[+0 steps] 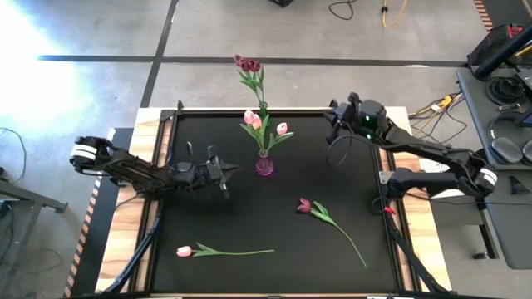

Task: Sort flowers into vase by color
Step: Put the purple flower into the purple vase

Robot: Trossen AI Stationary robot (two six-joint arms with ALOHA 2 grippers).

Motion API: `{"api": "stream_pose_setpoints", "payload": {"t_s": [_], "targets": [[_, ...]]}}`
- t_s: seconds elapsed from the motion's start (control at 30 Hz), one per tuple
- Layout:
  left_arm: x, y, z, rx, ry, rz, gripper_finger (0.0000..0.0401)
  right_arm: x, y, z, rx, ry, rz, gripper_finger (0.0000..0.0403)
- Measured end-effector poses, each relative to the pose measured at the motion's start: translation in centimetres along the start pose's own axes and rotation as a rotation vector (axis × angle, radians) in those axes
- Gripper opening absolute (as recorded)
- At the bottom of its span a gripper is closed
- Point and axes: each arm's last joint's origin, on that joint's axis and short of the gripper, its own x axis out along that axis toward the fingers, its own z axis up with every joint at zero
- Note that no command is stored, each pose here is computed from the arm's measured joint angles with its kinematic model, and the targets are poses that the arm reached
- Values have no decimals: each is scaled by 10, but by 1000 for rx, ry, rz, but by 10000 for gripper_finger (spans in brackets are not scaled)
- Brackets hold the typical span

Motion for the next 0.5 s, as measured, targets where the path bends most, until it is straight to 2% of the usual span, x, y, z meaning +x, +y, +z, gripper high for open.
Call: {"api": "stream_pose_setpoints", "payload": {"t_s": [0.23,0.5], "targets": [[8,-21,23,53,188,-145,1,-12,17,-39,75,-29,27,13],[6,-44,56,47,535,-285,1,-20,27,-66,108,16,45,13]]}}
